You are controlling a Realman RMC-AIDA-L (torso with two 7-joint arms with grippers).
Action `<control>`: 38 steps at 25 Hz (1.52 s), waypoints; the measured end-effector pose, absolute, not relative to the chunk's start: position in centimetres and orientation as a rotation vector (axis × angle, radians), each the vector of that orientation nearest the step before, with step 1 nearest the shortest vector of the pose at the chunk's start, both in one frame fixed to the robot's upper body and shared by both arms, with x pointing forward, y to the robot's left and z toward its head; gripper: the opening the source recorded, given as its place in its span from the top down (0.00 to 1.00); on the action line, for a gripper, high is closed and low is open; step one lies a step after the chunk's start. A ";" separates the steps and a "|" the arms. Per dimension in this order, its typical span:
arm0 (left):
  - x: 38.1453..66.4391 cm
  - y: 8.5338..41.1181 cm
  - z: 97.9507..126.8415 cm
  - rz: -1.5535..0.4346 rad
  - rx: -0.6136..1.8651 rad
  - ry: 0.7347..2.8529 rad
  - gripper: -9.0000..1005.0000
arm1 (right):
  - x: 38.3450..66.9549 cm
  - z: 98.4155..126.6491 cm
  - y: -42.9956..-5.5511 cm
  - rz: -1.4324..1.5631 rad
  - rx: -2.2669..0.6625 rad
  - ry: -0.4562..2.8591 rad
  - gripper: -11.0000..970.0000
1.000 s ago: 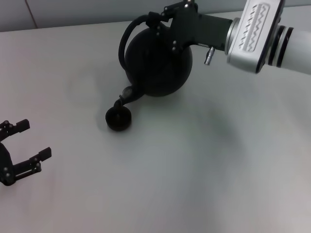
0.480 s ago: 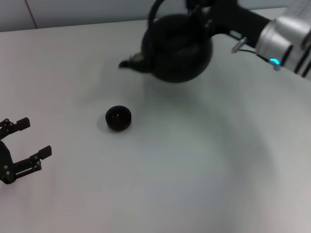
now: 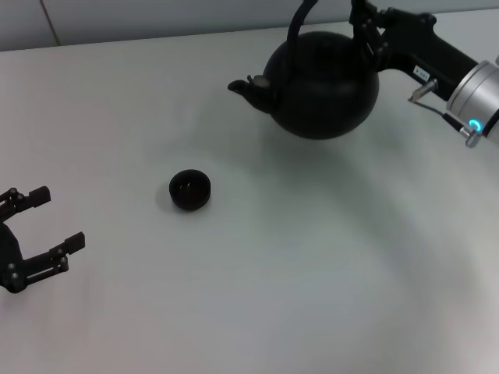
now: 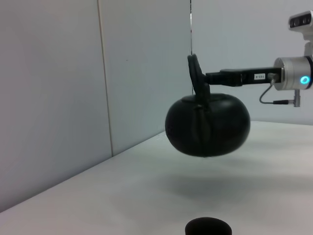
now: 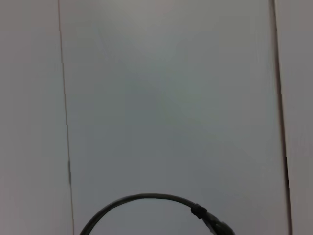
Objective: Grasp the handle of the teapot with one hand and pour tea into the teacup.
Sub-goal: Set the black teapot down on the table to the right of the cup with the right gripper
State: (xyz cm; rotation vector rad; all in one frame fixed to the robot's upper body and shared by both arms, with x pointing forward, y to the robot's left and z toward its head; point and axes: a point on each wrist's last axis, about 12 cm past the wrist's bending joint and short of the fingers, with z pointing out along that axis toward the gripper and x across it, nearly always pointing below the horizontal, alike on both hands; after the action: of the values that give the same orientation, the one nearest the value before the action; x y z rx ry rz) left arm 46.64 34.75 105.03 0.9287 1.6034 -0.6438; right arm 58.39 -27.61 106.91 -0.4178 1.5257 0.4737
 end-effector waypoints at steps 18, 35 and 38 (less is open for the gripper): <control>46.6 34.8 105.0 -0.640 0.932 1.603 0.17 | 55.9 103.6 -26.4 0.344 -0.425 1.551 0.91; 46.5 34.7 104.9 -0.647 0.936 1.609 0.17 | 55.3 102.7 -26.0 0.349 -0.404 1.585 0.91; 46.4 34.7 104.8 -0.647 0.933 1.611 0.17 | 55.2 102.5 -25.9 0.355 -0.398 1.595 0.91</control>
State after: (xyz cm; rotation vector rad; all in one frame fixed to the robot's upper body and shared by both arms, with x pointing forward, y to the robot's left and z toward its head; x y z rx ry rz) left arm 46.40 34.75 104.84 0.9334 1.6115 -0.6468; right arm 55.18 -25.88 102.53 -0.3985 1.5954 0.3550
